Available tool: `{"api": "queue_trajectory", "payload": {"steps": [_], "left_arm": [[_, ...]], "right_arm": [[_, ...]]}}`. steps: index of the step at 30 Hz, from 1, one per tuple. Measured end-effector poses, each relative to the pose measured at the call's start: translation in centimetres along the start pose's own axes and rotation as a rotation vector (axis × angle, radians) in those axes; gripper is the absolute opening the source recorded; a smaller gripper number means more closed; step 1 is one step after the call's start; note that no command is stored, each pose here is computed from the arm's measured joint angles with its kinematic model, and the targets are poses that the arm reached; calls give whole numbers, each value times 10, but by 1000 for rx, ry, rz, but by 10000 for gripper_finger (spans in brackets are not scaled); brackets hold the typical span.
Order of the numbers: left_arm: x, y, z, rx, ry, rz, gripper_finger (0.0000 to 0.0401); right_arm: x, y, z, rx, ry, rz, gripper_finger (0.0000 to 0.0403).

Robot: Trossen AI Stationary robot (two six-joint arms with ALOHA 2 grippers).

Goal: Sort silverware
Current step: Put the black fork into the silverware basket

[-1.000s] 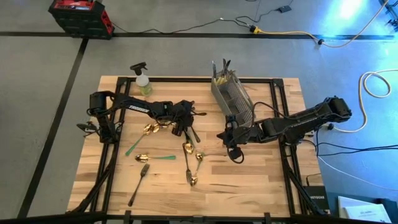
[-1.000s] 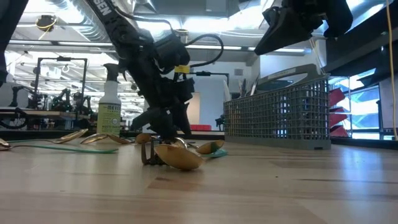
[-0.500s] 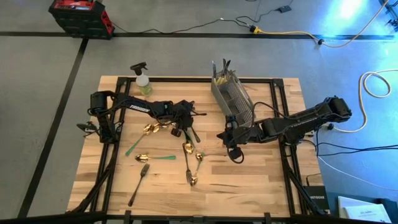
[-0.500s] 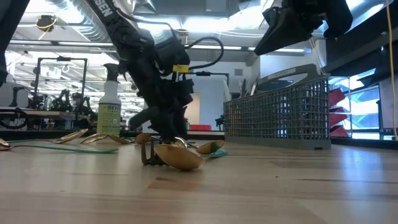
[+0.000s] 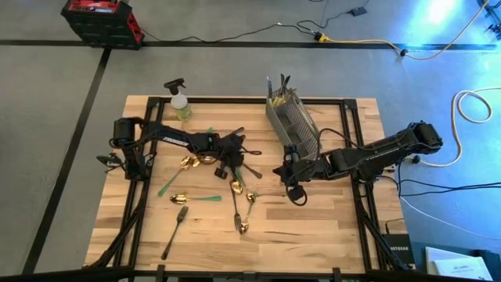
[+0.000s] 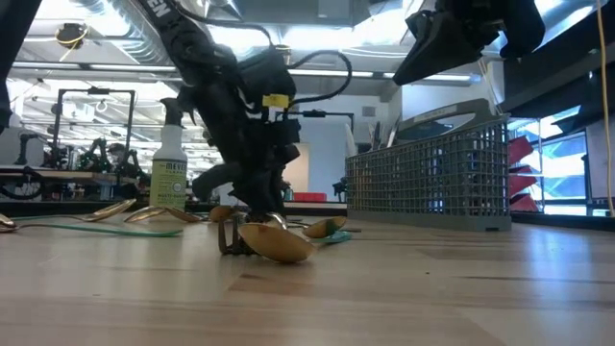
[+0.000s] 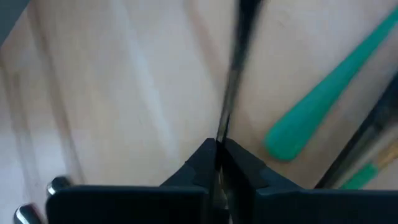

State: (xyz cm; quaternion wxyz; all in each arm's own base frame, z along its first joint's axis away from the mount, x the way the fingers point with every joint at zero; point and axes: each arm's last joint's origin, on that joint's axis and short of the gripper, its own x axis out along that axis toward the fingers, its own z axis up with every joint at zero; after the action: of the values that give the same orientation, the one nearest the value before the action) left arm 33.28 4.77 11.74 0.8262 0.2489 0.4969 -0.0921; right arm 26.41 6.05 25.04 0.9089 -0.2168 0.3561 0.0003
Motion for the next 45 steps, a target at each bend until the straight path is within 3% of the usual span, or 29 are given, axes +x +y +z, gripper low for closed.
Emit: {"api": "queue_trajectory", "payload": {"steps": [8,15,22,29,35,38,45], "left_arm": [[-26,-10,26,4,21,44,1],[-50,-12,52,56,70,161,0],[-65,-18,73,189,158,365,0],[-84,-12,98,247,117,446,0],[-103,12,117,407,97,519,0],[-113,34,122,467,84,602,0],[-139,91,125,754,171,820,0]], "right_arm": [[0,0,-1,71,8,-5,1],[0,0,-3,86,31,-11,1],[-20,-9,-24,224,215,-254,1],[-49,-6,-36,316,206,-289,1],[-71,5,-57,389,157,-319,1],[-83,9,-66,431,120,-322,1],[-96,23,-78,506,41,-272,1]]}}
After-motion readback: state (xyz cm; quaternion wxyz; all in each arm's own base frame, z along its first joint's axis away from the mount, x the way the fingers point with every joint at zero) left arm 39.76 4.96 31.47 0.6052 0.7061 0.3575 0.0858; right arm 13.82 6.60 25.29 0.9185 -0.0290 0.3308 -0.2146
